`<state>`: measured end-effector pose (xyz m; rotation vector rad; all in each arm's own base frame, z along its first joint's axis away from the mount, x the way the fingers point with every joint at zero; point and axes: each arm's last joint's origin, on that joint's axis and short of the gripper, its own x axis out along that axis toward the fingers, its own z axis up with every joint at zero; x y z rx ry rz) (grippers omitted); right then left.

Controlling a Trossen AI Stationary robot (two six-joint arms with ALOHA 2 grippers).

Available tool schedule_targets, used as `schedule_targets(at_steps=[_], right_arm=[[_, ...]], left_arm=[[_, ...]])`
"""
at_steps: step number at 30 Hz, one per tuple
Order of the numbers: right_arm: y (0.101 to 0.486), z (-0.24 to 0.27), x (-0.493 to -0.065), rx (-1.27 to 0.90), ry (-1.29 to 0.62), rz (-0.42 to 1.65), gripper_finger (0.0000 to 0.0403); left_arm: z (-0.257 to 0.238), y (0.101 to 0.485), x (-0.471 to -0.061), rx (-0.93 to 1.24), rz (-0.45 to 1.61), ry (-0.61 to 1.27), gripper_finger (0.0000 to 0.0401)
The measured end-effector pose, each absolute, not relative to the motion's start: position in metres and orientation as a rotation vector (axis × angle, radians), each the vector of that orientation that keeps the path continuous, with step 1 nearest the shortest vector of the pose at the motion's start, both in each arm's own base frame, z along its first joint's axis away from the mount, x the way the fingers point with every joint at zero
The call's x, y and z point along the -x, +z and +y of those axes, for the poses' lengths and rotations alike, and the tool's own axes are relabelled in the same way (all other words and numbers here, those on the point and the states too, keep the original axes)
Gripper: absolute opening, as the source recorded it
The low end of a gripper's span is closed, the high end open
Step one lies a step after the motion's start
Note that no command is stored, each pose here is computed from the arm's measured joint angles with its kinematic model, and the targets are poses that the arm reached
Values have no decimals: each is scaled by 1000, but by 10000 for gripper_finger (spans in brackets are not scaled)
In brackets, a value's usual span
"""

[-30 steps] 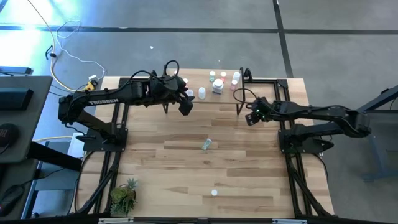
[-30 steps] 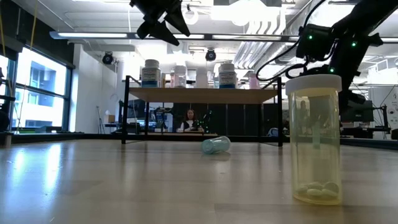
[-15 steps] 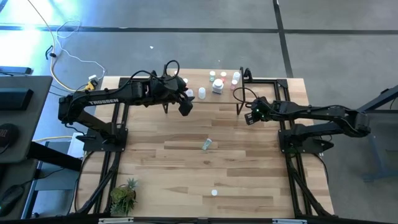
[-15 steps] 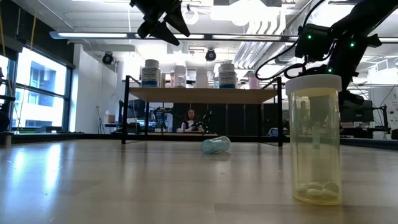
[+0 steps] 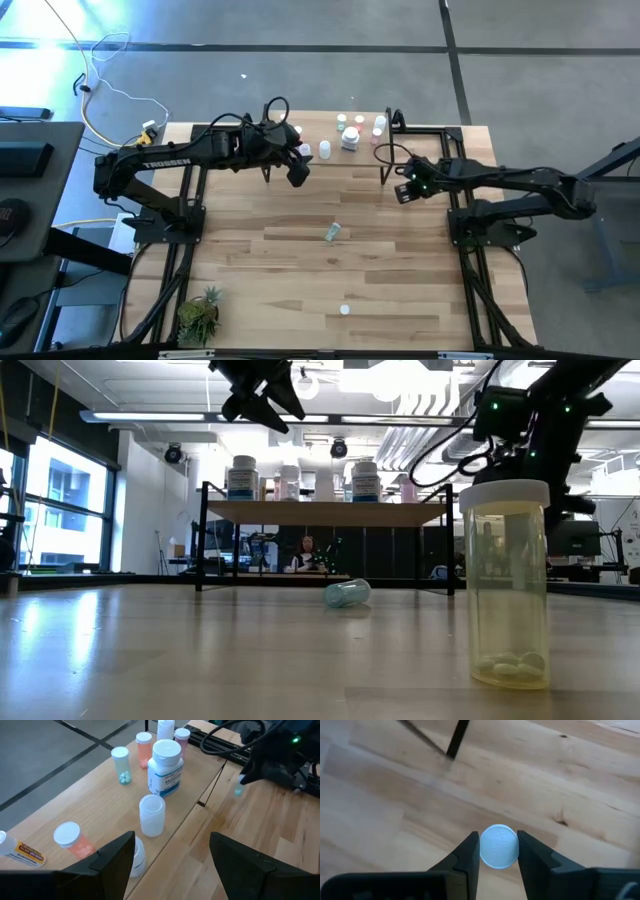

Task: Pick and place medicine bottles onto shelf by color
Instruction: Put the top blue pill bottle on the shelf

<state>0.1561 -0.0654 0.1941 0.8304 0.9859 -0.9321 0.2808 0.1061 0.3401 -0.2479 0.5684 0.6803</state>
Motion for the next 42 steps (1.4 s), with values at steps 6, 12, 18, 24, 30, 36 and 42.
schedule_targets(at_steps=[6,12,18,24,30,36,42], right_arm=[[216,-58,-162,-820,-903,1007,94],[246,-50,-167,-811,-859,997,94],[285,-45,-169,-800,-822,968,94],[333,-46,-169,-688,-778,851,94],[373,-53,-168,-527,-779,730,94],[398,-66,-184,-360,-772,703,94],[401,-78,-212,-256,-722,770,94]], left_arm=[[106,340,-281,248,568,681,248],[106,340,-281,248,568,681,248],[106,340,-281,248,568,681,248],[106,340,-281,248,567,680,248],[106,340,-281,248,567,680,248],[106,340,-281,248,565,680,248],[106,340,-281,253,563,684,248]])
